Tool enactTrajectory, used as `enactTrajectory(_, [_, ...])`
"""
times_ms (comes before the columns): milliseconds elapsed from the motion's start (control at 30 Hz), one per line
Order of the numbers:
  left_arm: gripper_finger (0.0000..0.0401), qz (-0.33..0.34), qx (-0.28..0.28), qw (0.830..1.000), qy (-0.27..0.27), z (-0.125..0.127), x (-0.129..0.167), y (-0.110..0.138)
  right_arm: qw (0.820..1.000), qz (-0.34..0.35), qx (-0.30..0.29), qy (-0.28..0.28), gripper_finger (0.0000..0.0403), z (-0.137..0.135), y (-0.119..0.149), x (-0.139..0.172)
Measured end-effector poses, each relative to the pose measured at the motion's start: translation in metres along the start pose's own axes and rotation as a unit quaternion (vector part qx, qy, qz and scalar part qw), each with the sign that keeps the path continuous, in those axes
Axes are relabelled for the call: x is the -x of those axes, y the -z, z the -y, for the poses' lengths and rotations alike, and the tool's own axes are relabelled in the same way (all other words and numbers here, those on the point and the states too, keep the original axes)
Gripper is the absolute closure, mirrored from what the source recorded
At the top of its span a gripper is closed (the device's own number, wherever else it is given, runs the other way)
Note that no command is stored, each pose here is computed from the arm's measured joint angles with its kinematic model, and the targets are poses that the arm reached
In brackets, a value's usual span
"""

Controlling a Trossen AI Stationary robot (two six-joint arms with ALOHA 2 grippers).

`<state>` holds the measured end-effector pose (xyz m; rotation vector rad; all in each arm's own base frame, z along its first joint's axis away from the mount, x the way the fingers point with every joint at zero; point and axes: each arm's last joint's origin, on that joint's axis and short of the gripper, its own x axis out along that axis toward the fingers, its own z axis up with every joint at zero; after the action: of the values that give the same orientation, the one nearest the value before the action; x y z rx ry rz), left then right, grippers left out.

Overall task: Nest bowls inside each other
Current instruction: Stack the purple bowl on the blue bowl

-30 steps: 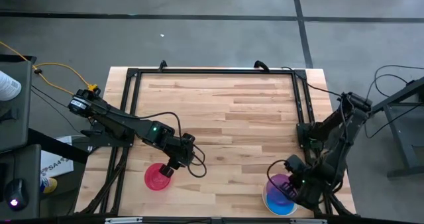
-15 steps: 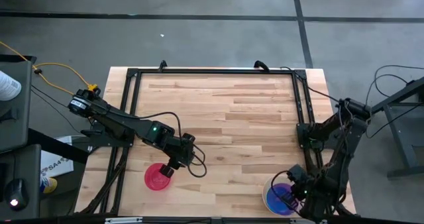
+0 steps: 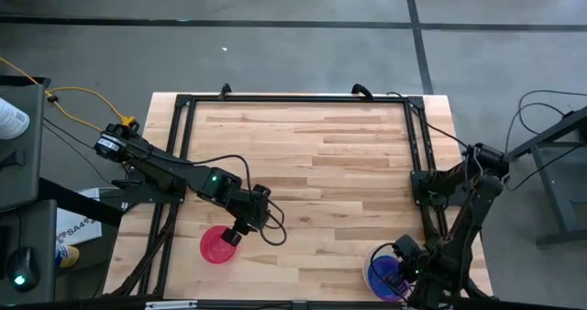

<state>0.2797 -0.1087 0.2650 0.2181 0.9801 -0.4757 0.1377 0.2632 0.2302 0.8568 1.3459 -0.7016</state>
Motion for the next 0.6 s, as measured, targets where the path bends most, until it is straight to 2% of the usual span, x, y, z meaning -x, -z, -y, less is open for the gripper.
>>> enactTrajectory(333, [0.0237,0.0,0.0,1.0,0.0,0.0,0.0,0.0,0.999,-0.018,-0.013,-0.027,0.0399,0.004,0.003,-0.025])
enactTrajectory(600, [0.0237,0.001,0.0,1.0,0.0,0.0,0.0,0.0,0.999,-0.014,-0.022,-0.021,0.0371,0.006,0.002,-0.027])
